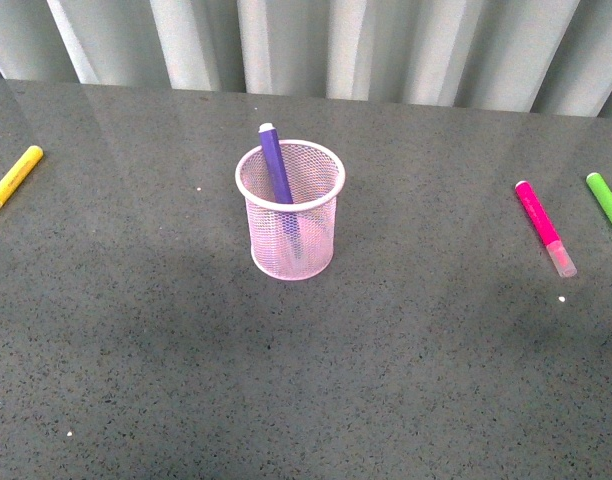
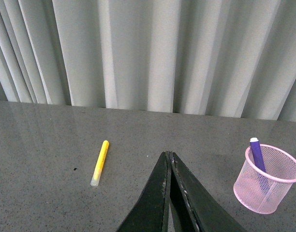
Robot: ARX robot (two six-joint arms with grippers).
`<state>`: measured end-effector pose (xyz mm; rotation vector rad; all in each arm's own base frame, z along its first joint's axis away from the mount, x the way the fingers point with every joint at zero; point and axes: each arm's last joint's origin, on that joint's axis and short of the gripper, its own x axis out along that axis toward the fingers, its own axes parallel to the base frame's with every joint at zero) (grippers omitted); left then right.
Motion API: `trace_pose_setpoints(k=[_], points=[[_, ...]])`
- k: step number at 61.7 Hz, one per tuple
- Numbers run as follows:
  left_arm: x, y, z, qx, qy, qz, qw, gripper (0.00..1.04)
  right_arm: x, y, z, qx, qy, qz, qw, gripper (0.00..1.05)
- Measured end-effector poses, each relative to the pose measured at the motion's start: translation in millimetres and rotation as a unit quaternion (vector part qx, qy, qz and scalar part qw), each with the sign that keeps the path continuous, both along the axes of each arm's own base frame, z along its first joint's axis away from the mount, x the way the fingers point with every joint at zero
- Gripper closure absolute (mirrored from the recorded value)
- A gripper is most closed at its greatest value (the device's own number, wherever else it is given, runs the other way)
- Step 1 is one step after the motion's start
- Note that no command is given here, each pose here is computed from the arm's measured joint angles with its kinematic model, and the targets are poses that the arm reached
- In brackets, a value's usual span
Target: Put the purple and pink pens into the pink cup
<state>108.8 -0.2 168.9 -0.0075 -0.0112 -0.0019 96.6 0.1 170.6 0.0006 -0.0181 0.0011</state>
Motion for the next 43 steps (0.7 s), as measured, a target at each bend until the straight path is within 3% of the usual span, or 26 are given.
trace_pose_setpoints(k=[31, 33, 43], points=[[-11.3, 0.0, -3.0, 0.0, 0.003, 0.0, 1.0, 1.01, 0.0, 0.0, 0.0, 0.0, 0.0, 0.0, 1.0, 0.07], [-11.3, 0.0, -2.9, 0.0, 0.003, 0.0, 1.0, 0.99, 0.0, 0.0, 0.0, 0.0, 0.0, 0.0, 1.0, 0.07], [-11.3, 0.0, -3.0, 0.0, 0.003, 0.0, 1.0, 0.69, 0.0, 0.0, 0.0, 0.0, 0.0, 0.0, 1.0, 0.07]])
